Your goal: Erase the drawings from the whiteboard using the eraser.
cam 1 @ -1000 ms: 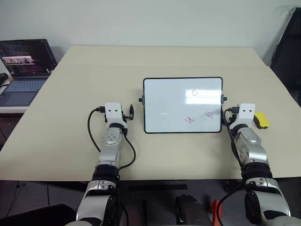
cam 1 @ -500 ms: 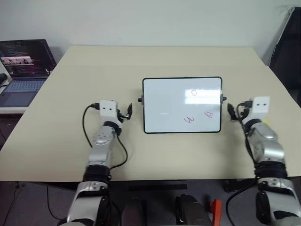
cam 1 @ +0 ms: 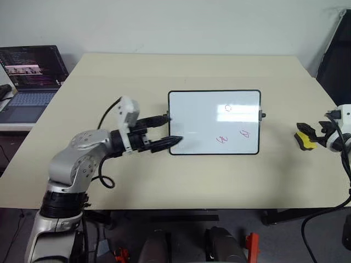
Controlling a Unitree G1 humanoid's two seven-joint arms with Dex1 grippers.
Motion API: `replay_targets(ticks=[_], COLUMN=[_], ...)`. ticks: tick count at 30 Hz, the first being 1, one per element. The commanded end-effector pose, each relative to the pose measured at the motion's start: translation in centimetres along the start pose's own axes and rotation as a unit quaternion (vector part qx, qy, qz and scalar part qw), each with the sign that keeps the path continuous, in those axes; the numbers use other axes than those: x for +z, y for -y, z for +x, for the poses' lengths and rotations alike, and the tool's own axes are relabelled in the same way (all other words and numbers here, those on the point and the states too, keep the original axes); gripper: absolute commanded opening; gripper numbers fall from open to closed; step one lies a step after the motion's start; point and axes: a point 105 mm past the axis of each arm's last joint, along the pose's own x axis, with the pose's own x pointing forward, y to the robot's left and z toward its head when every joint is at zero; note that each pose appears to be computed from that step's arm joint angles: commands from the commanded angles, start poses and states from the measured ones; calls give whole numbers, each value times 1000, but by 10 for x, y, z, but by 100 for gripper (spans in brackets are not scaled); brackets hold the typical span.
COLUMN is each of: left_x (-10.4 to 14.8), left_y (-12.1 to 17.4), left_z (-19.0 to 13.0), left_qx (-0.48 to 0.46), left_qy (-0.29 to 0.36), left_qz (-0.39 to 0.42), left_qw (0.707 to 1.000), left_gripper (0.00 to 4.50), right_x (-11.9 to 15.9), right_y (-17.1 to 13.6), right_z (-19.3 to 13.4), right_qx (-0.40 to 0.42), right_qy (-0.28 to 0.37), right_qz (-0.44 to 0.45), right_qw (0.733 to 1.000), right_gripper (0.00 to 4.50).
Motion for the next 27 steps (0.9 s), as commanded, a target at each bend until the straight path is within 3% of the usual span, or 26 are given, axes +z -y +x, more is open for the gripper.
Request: replay_targets(ticks=[1, 11, 27], left_x=[-1, -13, -22], left_y=[10, 35, 42], left_z=[31, 123, 141], left_qx=[-44, -105, -95], left_qy=[-2, -29, -58], left_qz=[-6, 12, 65], left_qw=[999, 994, 992], left_gripper=[450, 450, 450], right_x=[9, 1, -13], right_y=[6, 16, 8], right_z=[-2, 1, 12], right_qx=[2, -5, 6], right_qy=[0, -23, -45], right_qz=[-10, -4, -3], right_qw=[1000, 1000, 999], right_gripper=[448, 448, 448])
